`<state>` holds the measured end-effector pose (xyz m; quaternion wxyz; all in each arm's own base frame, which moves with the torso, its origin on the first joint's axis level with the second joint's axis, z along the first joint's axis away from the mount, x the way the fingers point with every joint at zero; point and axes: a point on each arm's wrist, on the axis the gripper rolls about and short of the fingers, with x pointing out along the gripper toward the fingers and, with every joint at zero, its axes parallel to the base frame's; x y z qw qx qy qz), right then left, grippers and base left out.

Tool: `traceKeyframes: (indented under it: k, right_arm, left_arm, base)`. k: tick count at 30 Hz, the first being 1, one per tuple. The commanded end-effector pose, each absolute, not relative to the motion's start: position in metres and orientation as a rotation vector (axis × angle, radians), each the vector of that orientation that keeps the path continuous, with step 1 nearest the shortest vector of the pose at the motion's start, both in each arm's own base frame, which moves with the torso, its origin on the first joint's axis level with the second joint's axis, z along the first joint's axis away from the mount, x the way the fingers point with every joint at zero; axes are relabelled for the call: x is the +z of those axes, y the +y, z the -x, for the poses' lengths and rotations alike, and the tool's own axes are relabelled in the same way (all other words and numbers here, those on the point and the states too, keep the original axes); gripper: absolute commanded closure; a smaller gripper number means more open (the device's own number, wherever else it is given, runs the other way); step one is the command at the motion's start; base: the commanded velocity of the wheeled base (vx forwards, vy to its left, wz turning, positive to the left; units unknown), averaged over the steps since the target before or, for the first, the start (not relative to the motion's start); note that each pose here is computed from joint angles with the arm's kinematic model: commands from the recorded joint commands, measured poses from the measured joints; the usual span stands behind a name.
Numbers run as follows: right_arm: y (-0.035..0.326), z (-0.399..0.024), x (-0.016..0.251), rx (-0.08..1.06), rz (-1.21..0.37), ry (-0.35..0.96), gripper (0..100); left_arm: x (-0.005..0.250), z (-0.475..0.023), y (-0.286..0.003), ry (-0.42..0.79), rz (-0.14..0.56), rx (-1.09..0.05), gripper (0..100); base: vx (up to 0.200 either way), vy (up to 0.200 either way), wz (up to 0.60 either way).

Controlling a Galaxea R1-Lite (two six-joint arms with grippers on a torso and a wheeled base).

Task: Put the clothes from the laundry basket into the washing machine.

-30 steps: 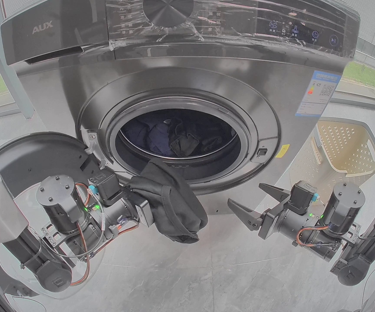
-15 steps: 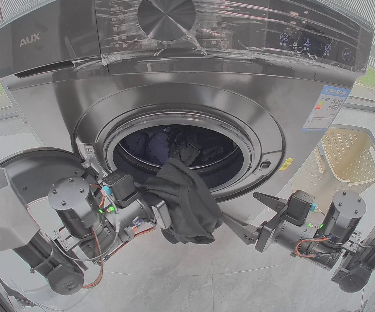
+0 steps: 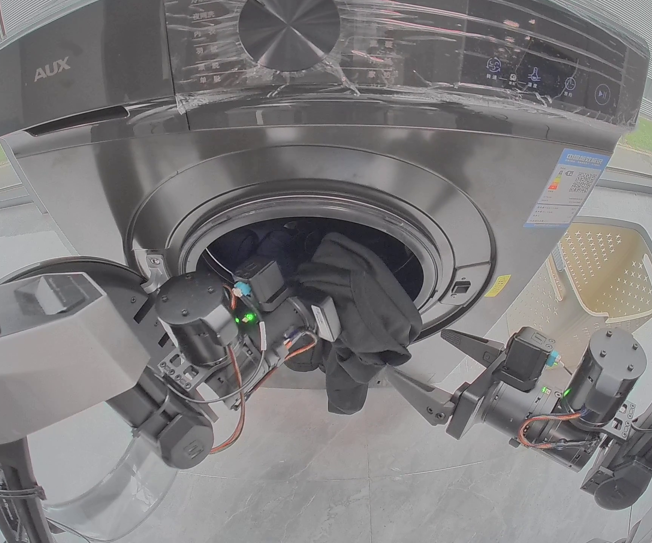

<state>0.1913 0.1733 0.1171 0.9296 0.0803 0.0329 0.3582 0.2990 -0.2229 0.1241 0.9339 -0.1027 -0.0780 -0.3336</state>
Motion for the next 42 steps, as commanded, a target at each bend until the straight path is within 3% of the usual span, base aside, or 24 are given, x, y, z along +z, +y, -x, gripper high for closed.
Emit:
traceKeyframes:
  k: [1, 11, 20, 24, 28, 34, 37, 42]
  right_arm:
    - [0.174, -0.189, 0.120, 0.741, -0.168, 0.057, 0]
    - [0.175, -0.190, 0.119, 0.741, -0.168, 0.061, 0]
    - [0.175, -0.190, 0.118, 0.744, -0.167, 0.064, 0]
    - [0.175, -0.190, 0.118, 0.745, -0.168, 0.066, 0]
    - [0.175, -0.190, 0.118, 0.745, -0.168, 0.066, 0]
    - [0.175, -0.190, 0.117, 0.746, -0.165, 0.068, 0]
    - [0.175, -0.190, 0.117, 0.745, -0.166, 0.068, 0]
    - [0.175, -0.189, 0.117, 0.748, -0.166, 0.071, 0]
  left_arm:
    - [0.100, -0.340, -0.234, -0.182, 0.213, -0.638, 100]
    - [0.087, -0.374, -0.243, -0.197, 0.212, -0.603, 100]
    - [0.110, -0.414, -0.254, -0.255, 0.234, -0.517, 100]
    - [0.094, -0.431, -0.264, -0.224, 0.224, -0.511, 100]
    - [0.095, -0.446, -0.271, -0.242, 0.230, -0.498, 100]
    - [0.113, -0.480, -0.261, -0.275, 0.237, -0.373, 100]
    - [0.102, -0.489, -0.256, -0.235, 0.197, -0.344, 100]
    - [0.103, -0.490, -0.254, -0.229, 0.190, -0.337, 100]
  base:
    - [0.000, 0.000, 0.00]
    - [0.000, 0.000, 0.00]
    - [0.000, 0.000, 0.00]
    - [0.000, 0.000, 0.00]
    - [0.000, 0.000, 0.00]
    - [0.000, 0.000, 0.00]
    - [0.000, 0.000, 0.00]
    - [0.000, 0.000, 0.00]
